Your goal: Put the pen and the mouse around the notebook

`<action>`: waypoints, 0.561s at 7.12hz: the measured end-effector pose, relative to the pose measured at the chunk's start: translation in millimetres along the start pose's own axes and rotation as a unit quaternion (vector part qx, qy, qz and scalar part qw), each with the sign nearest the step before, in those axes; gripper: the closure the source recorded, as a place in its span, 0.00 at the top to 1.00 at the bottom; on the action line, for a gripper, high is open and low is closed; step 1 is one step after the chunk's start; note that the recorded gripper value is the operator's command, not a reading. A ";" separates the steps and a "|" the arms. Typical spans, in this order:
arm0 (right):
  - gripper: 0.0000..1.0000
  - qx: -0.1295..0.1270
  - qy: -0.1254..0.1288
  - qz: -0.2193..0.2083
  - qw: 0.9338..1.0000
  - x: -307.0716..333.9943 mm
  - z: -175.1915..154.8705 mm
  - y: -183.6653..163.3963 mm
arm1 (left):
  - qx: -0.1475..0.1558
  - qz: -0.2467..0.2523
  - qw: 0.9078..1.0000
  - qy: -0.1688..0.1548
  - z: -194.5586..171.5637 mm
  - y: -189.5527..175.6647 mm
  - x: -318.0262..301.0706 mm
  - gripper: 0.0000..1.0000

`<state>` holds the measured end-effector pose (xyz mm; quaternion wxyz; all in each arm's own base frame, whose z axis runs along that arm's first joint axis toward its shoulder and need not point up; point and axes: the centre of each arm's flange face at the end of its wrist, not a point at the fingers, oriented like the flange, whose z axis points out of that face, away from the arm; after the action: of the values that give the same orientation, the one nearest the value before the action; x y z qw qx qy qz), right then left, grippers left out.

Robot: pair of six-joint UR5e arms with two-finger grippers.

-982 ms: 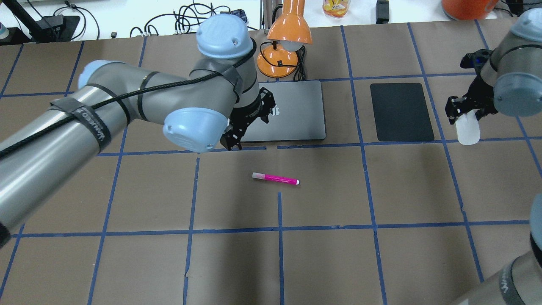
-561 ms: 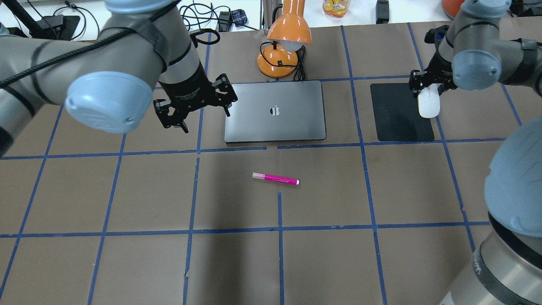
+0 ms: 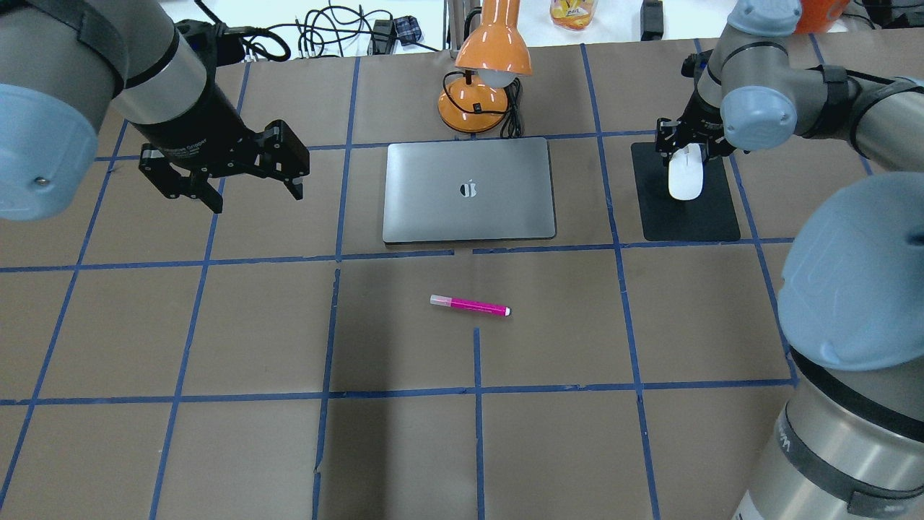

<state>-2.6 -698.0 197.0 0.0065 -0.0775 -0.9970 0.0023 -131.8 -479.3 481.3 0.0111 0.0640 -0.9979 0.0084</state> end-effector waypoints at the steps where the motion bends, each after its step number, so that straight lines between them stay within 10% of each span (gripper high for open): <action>1: 1.00 -0.004 0.000 0.001 1.000 -0.2 3.7 0.6 | 0.002 -0.001 1.000 -0.011 -4.4 -9.2 -2.1 1.00; 4: 1.00 -0.010 0.007 0.001 1.000 2.5 -2.7 3.5 | -0.003 0.000 1.000 -0.016 -7.9 -17.6 -0.8 1.00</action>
<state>-4.5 -694.2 199.7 0.0123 -0.0789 -0.9968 -0.0080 -128.5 -496.5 489.5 -0.0047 0.0637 -0.9979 0.0042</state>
